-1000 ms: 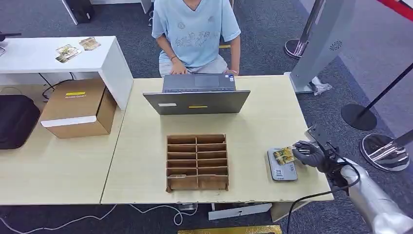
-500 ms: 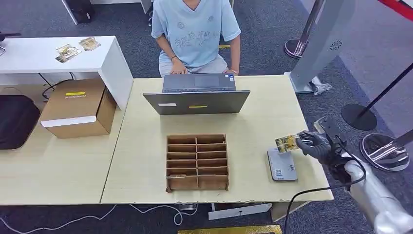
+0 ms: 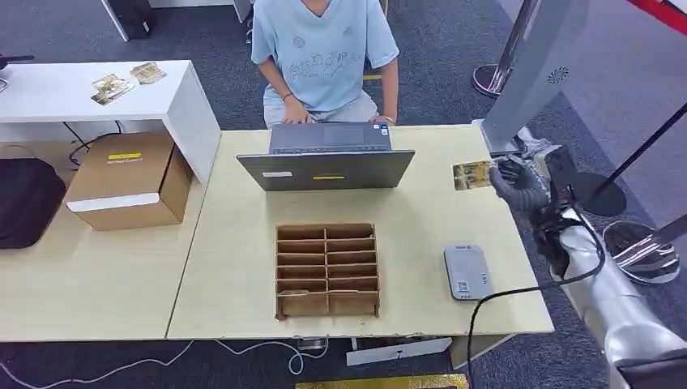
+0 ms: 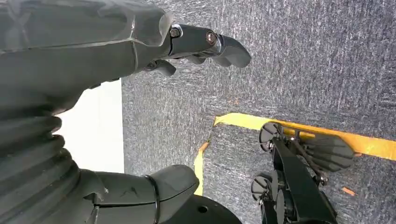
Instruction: Pass the card to the sensor for recognition and then transmit it.
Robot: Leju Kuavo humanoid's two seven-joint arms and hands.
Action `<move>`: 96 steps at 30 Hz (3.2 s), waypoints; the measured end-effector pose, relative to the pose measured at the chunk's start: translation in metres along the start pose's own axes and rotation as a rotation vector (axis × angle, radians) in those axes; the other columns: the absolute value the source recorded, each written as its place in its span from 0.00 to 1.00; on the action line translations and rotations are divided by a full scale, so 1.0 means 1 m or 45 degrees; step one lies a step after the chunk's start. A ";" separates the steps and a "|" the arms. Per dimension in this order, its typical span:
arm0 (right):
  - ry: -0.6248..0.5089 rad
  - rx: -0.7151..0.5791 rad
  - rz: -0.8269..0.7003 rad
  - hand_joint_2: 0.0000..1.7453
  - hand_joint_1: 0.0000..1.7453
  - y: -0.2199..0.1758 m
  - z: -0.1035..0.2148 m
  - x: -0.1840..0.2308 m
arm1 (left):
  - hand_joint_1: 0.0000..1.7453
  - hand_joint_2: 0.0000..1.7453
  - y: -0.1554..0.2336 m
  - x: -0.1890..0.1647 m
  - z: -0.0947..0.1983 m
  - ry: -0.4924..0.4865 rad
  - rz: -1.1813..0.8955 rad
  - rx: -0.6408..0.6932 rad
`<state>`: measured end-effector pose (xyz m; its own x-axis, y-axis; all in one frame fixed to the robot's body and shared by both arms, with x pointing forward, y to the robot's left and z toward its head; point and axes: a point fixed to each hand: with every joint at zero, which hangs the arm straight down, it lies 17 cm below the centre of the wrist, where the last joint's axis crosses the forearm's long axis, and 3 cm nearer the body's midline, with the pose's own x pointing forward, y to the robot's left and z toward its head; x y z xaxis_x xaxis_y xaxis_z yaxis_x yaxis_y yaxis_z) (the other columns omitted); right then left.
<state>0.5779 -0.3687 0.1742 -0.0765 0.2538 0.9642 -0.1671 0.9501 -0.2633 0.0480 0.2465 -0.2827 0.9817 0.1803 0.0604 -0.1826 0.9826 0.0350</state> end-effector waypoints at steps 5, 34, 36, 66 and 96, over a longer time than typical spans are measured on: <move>-0.169 -0.168 0.419 1.00 1.00 0.002 -0.039 0.063 | 0.00 1.00 -0.003 0.000 0.000 0.000 -0.009 0.003; -0.674 -0.268 1.650 1.00 1.00 0.170 -0.103 0.249 | 0.00 1.00 -0.011 0.008 0.002 -0.028 -0.124 -0.016; -0.674 -0.257 1.662 1.00 1.00 0.183 -0.106 0.257 | 0.00 1.00 -0.011 0.010 0.002 -0.032 -0.124 -0.014; -0.539 -0.248 1.694 1.00 1.00 0.212 -0.116 0.240 | 0.00 1.00 -0.018 0.016 0.003 -0.057 -0.140 -0.019; -0.658 -0.477 0.731 1.00 0.00 0.146 -0.097 0.266 | 0.00 1.00 -0.026 0.016 0.004 -0.055 -0.116 -0.025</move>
<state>0.6290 -0.1452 0.3951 -0.5032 0.6856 0.5261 0.3631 0.7201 -0.5912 0.0682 0.2239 -0.2788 0.9910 0.0889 0.1006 -0.0915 0.9955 0.0224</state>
